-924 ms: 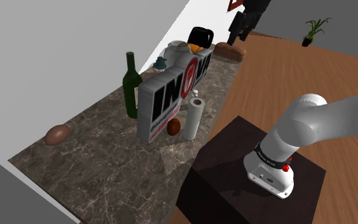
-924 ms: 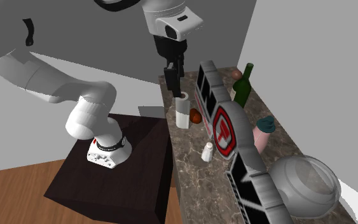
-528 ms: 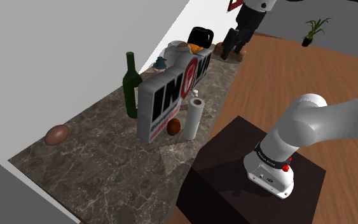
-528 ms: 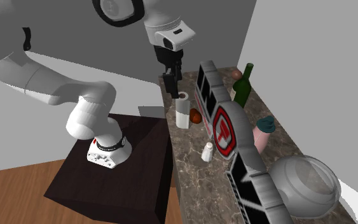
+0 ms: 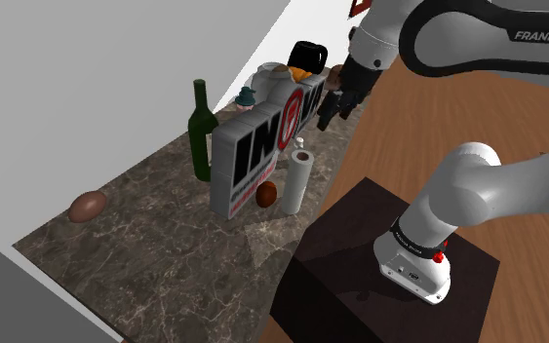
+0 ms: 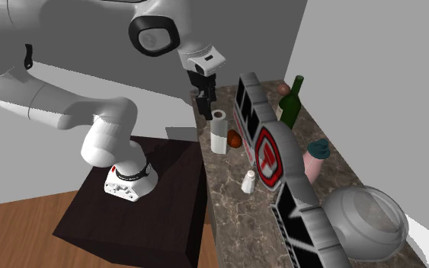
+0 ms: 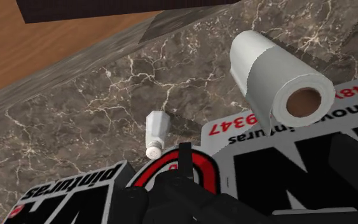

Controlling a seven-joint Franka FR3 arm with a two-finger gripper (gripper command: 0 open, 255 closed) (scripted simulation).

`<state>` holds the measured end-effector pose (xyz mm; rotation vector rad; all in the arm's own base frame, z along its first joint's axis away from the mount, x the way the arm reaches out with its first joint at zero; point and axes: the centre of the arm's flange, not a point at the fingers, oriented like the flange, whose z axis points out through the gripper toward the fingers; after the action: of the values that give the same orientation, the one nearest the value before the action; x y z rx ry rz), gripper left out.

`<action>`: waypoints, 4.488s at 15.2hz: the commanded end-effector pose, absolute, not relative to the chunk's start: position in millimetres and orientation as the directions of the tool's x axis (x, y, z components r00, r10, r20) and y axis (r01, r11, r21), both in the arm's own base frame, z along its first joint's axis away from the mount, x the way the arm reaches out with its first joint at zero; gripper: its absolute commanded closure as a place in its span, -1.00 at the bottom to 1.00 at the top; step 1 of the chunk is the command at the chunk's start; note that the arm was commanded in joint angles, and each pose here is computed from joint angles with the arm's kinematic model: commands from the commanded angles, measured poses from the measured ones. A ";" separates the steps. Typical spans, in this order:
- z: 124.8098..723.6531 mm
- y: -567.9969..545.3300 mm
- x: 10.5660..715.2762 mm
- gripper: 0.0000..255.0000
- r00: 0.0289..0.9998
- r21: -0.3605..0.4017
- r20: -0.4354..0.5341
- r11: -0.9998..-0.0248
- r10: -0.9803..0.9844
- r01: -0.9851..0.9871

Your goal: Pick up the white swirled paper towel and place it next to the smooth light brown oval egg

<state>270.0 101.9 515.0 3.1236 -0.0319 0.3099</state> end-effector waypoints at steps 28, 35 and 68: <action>399.0 171.6 260.8 1.00 0.974 -0.006 0.225 -0.999 -0.040 -0.040; 409.5 171.6 260.8 1.00 0.974 -0.006 0.225 -0.999 -0.040 -0.040; 583.8 171.6 260.8 1.00 0.974 -0.006 0.225 -0.999 -0.040 -0.040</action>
<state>260.3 172.3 578.2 3.1218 -0.0634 0.3557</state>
